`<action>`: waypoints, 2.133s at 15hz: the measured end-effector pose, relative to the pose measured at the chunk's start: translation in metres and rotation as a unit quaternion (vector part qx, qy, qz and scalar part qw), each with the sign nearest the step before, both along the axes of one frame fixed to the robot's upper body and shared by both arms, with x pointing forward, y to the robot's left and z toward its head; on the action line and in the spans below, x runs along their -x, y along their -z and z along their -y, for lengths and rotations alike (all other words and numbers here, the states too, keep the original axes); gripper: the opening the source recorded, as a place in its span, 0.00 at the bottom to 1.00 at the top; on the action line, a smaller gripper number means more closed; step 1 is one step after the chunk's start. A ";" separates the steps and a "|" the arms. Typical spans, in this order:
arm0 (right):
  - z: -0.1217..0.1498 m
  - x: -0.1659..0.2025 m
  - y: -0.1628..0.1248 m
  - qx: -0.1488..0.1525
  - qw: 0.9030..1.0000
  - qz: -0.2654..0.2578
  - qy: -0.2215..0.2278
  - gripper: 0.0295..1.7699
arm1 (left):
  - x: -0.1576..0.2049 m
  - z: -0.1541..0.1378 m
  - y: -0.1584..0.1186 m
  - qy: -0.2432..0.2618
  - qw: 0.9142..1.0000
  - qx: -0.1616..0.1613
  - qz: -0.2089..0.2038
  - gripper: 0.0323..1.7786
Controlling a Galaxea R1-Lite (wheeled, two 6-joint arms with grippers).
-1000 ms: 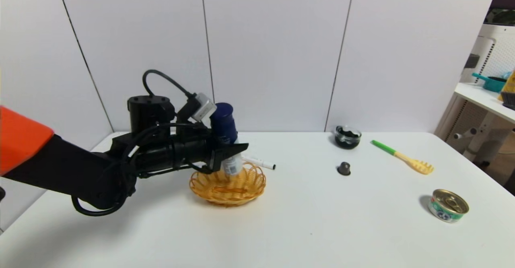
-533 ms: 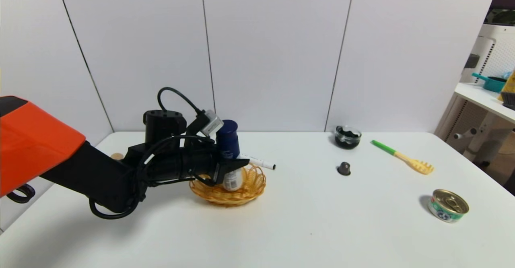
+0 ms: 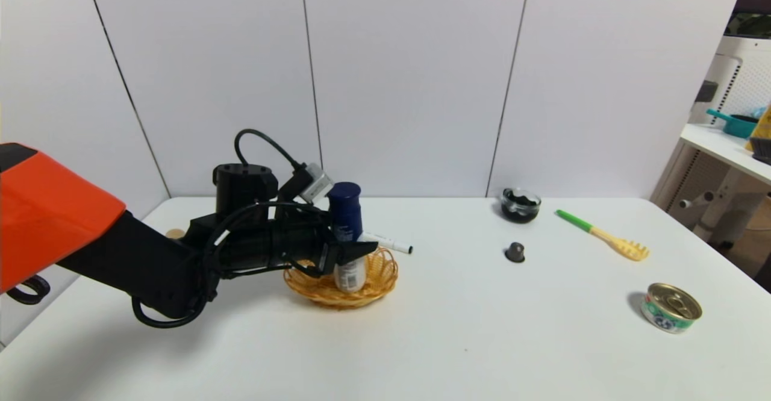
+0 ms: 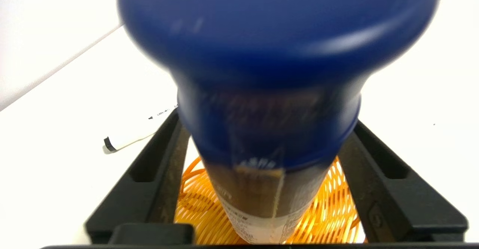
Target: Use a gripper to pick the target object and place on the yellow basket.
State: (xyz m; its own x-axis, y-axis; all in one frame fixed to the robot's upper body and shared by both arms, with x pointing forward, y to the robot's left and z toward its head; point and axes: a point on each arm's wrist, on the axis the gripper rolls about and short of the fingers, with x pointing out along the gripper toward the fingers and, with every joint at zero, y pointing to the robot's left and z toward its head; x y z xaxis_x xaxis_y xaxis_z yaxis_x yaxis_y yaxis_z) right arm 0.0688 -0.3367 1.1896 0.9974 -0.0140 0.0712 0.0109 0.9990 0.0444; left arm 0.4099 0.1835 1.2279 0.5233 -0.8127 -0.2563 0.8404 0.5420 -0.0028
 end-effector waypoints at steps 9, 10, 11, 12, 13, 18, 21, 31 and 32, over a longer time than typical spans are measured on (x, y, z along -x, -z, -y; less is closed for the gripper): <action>0.000 0.000 0.000 0.000 1.000 0.000 0.000 0.96 | 0.026 -0.014 -0.091 -0.042 0.992 0.091 0.078 0.88; 0.000 0.000 0.000 0.000 1.000 0.000 0.000 0.96 | 0.032 -0.018 -0.109 -0.052 0.988 0.109 0.093 0.89; 0.000 0.000 0.000 0.000 1.000 0.000 0.000 0.96 | 0.038 -0.022 -0.125 -0.064 0.984 0.124 0.107 0.90; 0.000 0.000 0.000 0.000 1.000 0.000 0.000 0.96 | 0.045 -0.030 -0.140 -0.088 0.980 0.132 0.121 0.91; 0.000 0.000 0.000 0.000 1.000 0.000 0.000 0.96 | 0.052 -0.039 -0.153 -0.118 0.975 0.134 0.133 0.91; 0.000 0.000 0.000 0.000 1.000 0.000 0.000 0.96 | 0.101 -0.104 -0.186 -0.285 0.948 0.039 0.134 0.93; 0.000 0.000 0.000 0.000 1.000 0.000 0.000 0.96 | 0.147 -0.128 -0.182 -0.353 0.931 -0.006 0.096 0.94; 0.000 0.000 0.000 0.000 1.000 0.000 0.000 0.96 | 0.298 -0.150 -0.024 -0.465 0.883 -0.041 0.048 0.95; 0.000 0.000 0.000 0.000 1.000 0.000 0.000 0.96 | 0.306 -0.150 -0.007 -0.470 0.880 -0.039 0.050 0.95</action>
